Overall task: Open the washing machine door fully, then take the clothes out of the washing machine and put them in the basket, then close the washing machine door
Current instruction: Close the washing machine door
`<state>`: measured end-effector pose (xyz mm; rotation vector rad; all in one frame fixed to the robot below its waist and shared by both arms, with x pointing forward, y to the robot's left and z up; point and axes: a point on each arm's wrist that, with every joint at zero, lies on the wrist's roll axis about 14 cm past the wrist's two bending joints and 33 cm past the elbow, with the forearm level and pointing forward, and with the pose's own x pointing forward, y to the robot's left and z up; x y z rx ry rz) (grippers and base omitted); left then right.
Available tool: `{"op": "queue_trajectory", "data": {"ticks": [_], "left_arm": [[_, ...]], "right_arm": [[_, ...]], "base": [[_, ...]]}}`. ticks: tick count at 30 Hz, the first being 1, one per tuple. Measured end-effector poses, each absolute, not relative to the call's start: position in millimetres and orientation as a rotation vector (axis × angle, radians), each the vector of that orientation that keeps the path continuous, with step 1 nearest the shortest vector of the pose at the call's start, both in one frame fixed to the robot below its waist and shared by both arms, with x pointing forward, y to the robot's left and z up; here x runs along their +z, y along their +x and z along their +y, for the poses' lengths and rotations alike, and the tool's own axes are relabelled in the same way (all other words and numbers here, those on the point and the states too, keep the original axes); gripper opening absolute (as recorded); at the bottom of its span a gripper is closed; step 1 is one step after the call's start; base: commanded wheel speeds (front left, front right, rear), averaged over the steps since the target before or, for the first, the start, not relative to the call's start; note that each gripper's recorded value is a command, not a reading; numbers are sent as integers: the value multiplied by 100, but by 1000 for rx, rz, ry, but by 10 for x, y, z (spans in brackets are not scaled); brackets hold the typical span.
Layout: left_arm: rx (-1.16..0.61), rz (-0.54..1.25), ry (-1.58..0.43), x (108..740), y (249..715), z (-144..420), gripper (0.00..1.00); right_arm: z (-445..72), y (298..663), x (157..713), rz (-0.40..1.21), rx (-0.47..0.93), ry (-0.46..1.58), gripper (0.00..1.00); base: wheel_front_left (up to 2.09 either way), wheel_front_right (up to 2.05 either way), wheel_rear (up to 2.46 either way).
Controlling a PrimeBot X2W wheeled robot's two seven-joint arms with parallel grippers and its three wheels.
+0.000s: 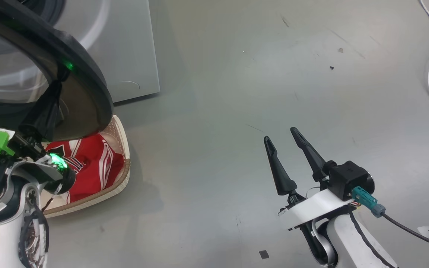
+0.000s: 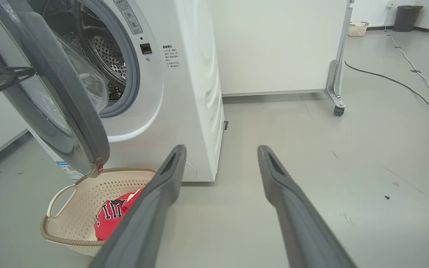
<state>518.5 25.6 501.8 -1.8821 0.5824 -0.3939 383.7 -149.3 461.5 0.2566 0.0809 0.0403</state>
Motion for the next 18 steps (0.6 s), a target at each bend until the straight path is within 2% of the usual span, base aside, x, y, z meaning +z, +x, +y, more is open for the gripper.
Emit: {"op": "queue_trajectory", "data": {"ticks": [11, 18], "left_arm": [[-362, 588, -1896, 4954, 5324, 140, 0], [-357, 601, -1870, 4954, 5290, 117, 0]], "right_arm": [[-1669, 3852, 4620, 76, -27, 249, 100], [-1642, 3879, 4656, 63, -15, 245, 100]], "base": [[0, 0, 0], [0, 0, 0]]}}
